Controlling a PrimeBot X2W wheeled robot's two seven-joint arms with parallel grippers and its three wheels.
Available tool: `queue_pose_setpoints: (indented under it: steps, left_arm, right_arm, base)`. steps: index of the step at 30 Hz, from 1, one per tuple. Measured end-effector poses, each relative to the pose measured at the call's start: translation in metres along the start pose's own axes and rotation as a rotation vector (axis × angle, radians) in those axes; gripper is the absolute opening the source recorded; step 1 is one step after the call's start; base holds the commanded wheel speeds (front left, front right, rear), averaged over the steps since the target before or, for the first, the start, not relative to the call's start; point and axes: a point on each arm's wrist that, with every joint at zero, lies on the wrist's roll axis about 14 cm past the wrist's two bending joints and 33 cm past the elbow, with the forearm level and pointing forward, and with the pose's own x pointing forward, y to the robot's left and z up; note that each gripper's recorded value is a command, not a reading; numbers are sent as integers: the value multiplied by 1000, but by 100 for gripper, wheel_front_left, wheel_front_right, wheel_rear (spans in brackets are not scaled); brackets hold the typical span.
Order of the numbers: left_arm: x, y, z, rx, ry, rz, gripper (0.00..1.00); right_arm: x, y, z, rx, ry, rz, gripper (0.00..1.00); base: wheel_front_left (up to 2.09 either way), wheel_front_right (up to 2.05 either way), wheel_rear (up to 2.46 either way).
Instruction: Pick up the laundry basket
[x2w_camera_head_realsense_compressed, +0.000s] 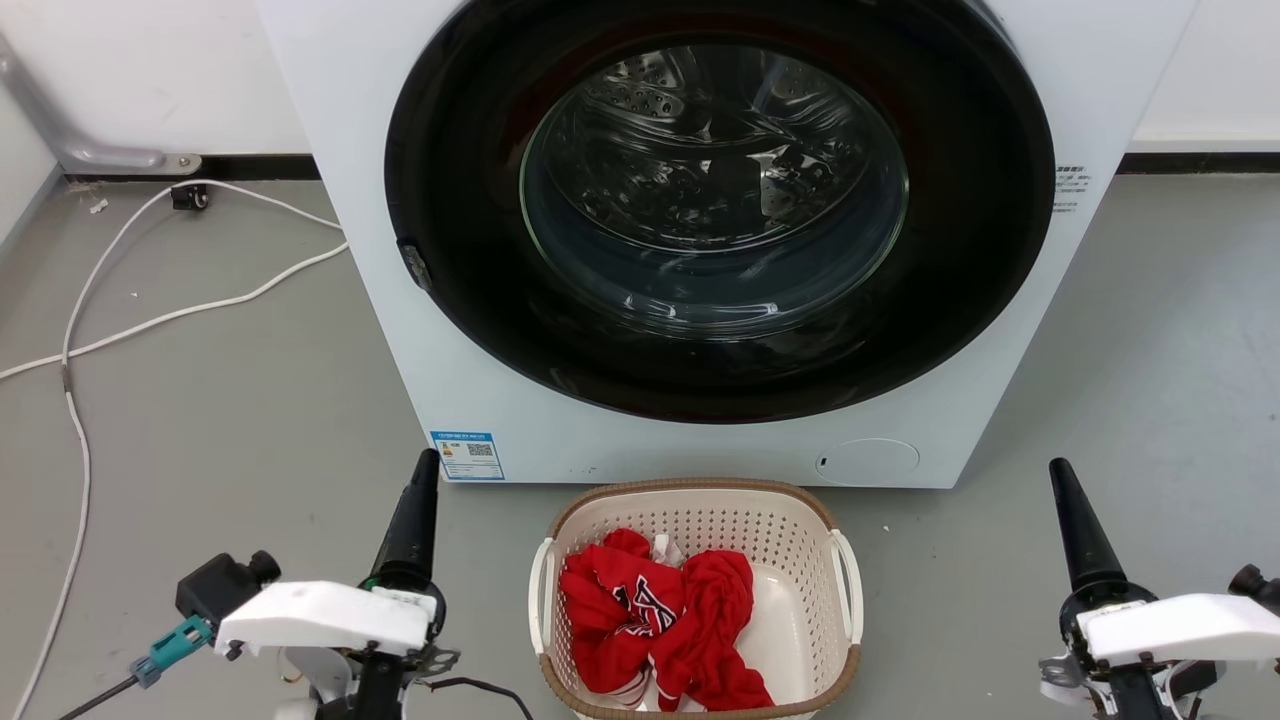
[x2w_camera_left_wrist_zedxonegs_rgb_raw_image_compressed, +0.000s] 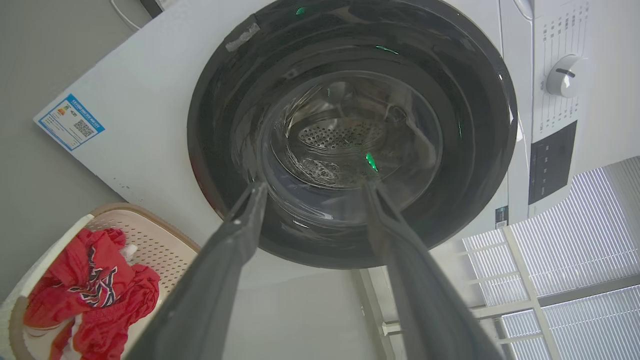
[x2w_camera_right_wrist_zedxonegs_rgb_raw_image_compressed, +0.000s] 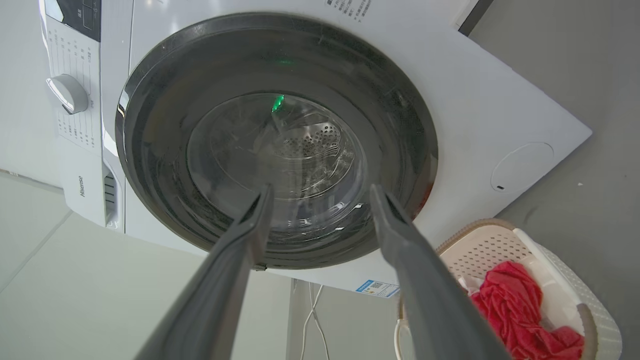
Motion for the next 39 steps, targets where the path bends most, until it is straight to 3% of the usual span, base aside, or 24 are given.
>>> queue_pose_setpoints:
  steps: [18,39]
  left_arm:
    - [0,-12,-12,360,22,-49,100]
    - [-1,-19,-26,660,37,-97,100]
  right_arm:
    - [0,19,-9,-397,46,68,100]
    - [-2,20,-19,-686,65,92,100]
  base:
    - [0,0,0]
    - [0,0,0]
